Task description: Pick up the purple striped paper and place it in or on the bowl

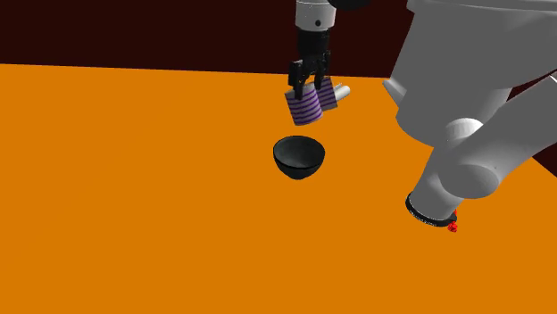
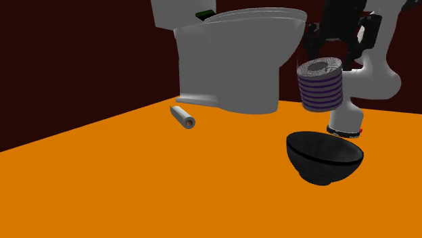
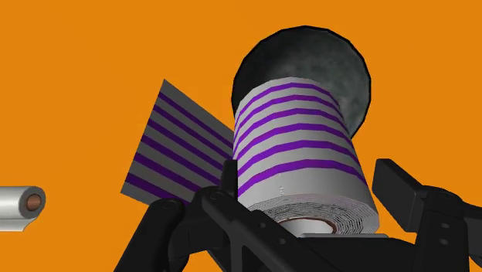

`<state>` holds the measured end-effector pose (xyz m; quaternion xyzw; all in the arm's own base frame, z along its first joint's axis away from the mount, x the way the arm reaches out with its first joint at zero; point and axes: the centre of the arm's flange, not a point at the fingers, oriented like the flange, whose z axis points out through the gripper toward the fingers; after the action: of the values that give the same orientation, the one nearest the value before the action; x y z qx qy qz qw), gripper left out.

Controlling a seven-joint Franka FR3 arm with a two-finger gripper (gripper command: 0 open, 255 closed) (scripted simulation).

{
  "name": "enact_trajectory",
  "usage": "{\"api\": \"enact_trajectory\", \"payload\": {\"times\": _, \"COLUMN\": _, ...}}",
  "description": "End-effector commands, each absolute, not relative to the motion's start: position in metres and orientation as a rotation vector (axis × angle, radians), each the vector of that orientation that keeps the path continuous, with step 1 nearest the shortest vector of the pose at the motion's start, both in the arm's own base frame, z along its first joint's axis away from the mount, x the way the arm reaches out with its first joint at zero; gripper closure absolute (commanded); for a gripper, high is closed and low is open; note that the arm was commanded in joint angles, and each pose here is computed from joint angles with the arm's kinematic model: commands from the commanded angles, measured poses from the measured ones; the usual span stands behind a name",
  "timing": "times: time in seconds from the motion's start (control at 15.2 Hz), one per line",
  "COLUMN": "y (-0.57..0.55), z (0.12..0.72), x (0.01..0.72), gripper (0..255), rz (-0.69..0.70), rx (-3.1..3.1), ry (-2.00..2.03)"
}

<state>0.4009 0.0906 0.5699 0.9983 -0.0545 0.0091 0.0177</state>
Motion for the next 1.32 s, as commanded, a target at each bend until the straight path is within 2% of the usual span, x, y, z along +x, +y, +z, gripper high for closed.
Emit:
{"api": "enact_trajectory", "payload": {"times": 0.0, "y": 0.119, "z": 0.573, "x": 0.393, "gripper": 255, "rz": 0.030, "rx": 3.101, "ry": -0.172}}
{"api": "enact_trajectory", "payload": {"times": 0.13, "y": 0.145, "z": 0.575, "x": 0.389, "gripper": 255, "rz": 0.030, "rx": 3.101, "ry": -0.172}}
{"api": "enact_trajectory", "payload": {"times": 1.25, "y": 0.145, "z": 0.486, "x": 0.389, "gripper": 255, "rz": 0.030, "rx": 3.101, "ry": -0.172}}
